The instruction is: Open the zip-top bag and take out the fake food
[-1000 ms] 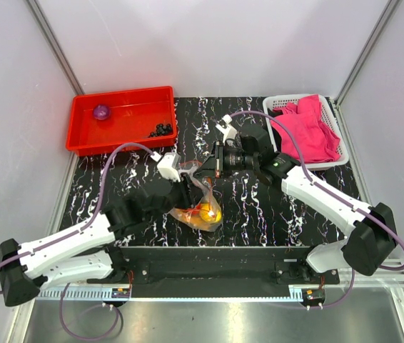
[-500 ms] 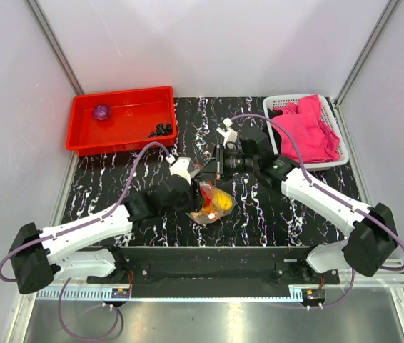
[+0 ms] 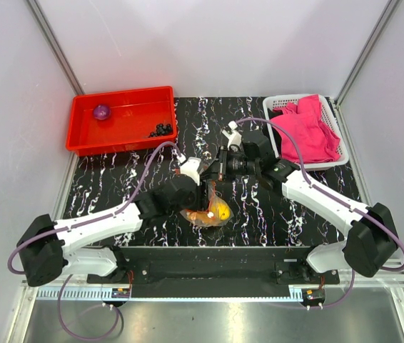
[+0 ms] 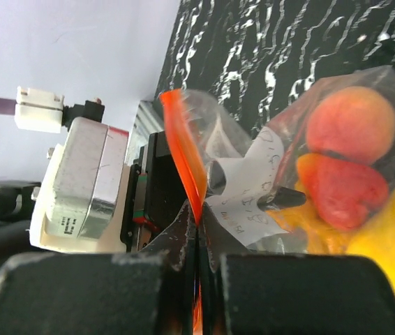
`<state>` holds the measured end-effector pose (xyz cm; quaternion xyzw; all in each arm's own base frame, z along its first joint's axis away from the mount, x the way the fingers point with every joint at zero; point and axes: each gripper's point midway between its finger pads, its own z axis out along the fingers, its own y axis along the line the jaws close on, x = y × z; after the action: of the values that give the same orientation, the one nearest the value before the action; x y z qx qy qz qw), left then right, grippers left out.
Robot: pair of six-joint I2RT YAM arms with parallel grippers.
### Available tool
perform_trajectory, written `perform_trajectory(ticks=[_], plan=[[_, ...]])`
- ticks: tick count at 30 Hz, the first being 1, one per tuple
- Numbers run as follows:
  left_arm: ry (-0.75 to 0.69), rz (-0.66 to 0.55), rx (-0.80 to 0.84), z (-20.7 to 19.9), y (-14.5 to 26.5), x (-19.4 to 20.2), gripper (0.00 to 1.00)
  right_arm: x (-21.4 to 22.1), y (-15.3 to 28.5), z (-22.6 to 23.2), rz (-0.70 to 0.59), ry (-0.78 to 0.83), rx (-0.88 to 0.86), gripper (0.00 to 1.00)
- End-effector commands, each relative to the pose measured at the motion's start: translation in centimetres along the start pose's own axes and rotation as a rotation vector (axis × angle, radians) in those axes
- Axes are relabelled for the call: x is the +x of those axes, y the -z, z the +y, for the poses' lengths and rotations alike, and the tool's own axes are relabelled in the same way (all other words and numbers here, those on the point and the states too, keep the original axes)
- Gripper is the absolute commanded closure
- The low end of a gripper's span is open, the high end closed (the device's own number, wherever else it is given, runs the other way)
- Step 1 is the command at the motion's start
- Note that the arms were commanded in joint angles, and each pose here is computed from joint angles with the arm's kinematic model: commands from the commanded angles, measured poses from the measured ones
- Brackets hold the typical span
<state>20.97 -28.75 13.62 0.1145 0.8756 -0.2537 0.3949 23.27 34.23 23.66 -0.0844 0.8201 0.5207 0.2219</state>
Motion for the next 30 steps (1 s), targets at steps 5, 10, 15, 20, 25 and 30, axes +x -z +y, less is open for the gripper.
perform_trajectory(ticks=[5, 10, 15, 20, 25, 30], plan=[[-0.076, 0.017, -0.044, 0.9, -1.8, 0.7, 0.34, 0.6, 1.2, 3.9, 0.007, 0.051, -0.133, 1.0], [-0.151, 0.076, -0.052, 1.4, -2.2, 2.0, 0.34, 0.8, 1.2, 3.7, 0.012, 0.053, -0.131, 1.0], [-0.187, 0.118, -0.109, 2.7, -2.2, 3.2, 0.34, 0.6, 1.4, 3.9, 0.005, 0.059, -0.134, 1.0], [-0.204, 0.126, -0.134, 3.3, -1.9, 3.8, 0.42, 0.8, 1.5, 3.8, 0.008, 0.064, -0.133, 1.0], [-0.19, 0.115, -0.133, 3.4, -1.4, 4.0, 0.46, 0.8, 1.6, 3.5, 0.005, 0.065, -0.122, 1.0], [-0.179, 0.094, -0.108, 3.3, -0.6, 4.4, 0.42, 0.7, 1.6, 3.7, 0.005, 0.07, -0.119, 1.0]])
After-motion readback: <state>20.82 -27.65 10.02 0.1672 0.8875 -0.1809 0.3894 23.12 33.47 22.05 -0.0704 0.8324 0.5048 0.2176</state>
